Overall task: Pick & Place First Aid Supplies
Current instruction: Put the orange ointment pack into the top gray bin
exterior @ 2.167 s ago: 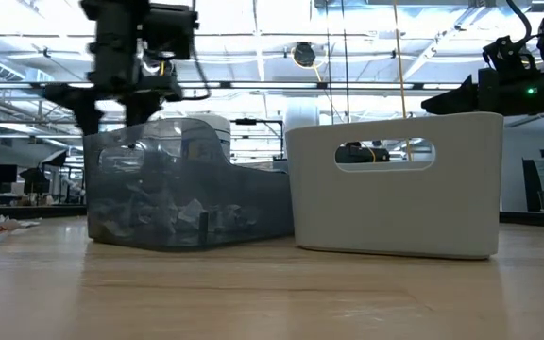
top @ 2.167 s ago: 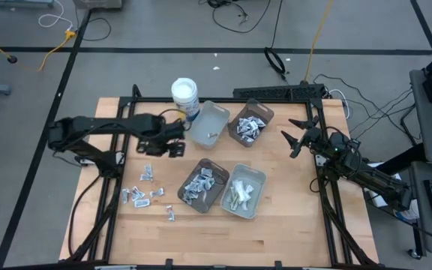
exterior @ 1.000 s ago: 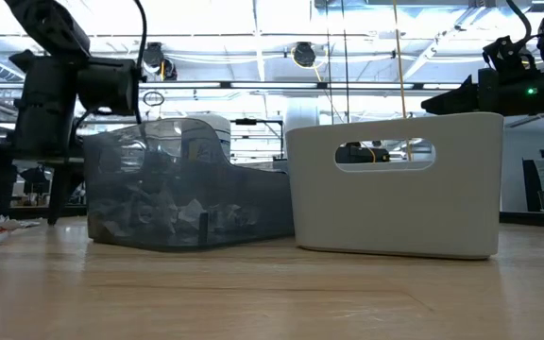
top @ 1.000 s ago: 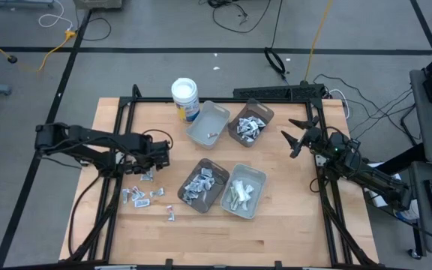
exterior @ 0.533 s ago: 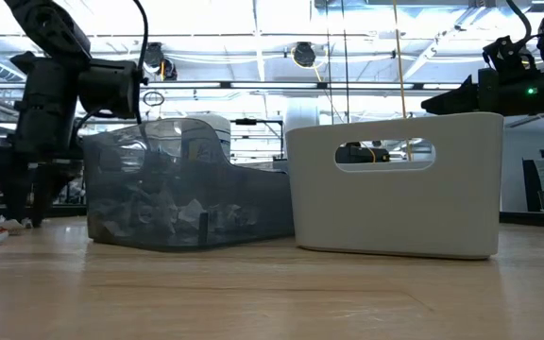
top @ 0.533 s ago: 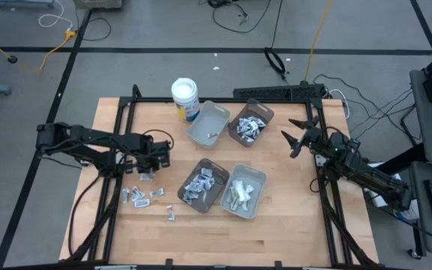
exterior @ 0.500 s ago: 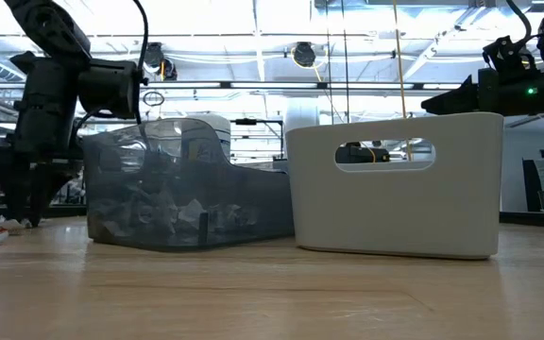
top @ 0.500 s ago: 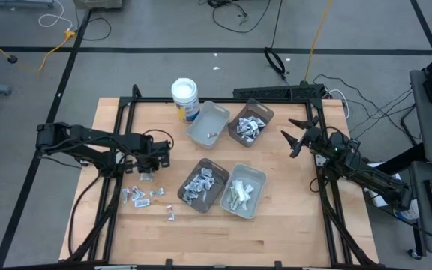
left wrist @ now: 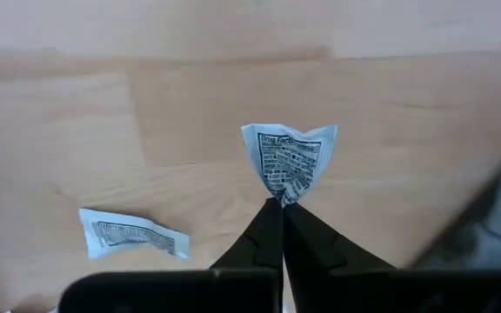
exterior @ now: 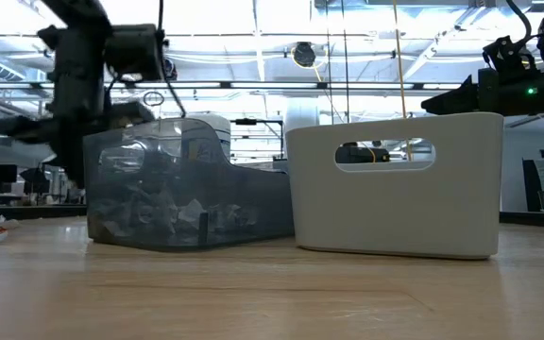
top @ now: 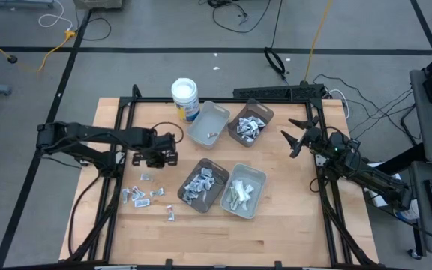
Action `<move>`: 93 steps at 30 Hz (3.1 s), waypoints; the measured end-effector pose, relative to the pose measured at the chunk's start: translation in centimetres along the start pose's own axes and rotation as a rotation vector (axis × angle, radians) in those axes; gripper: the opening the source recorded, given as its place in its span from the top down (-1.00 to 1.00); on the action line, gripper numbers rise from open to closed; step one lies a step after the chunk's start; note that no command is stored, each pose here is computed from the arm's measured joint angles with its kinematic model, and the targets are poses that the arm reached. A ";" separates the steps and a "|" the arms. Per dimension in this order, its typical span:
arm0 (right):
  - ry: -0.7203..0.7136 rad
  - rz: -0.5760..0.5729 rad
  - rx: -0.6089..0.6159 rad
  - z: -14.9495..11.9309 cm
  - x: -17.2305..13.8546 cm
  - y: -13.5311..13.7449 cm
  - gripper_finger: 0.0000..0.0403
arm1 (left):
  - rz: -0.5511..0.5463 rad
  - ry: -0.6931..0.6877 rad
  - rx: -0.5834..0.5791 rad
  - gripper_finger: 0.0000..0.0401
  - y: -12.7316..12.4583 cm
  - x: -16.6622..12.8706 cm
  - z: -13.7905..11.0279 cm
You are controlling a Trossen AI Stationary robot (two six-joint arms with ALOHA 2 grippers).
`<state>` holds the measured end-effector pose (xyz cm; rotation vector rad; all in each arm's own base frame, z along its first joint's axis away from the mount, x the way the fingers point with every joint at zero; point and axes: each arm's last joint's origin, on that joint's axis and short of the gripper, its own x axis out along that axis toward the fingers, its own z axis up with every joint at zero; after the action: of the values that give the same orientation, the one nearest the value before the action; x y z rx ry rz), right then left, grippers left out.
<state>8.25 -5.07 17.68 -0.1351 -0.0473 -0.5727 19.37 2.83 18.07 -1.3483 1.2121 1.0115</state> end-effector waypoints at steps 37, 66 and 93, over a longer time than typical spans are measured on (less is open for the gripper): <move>0.000 0.000 0.000 0.0 0.0 0.0 -0.31 | 0.022 -0.014 0.329 0.99 -13.8 -7.1 9.1; 0.000 0.000 0.000 0.0 0.0 0.0 -0.31 | 0.034 -0.165 0.310 0.35 -18.3 -4.3 12.9; 0.000 0.000 0.000 0.0 0.0 0.0 -0.31 | -0.043 -0.159 0.205 -0.20 -17.0 -7.8 7.7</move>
<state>8.25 -5.07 17.68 -0.1351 -0.0476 -0.5726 35.45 11.16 27.17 -1.1086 1.1299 0.9194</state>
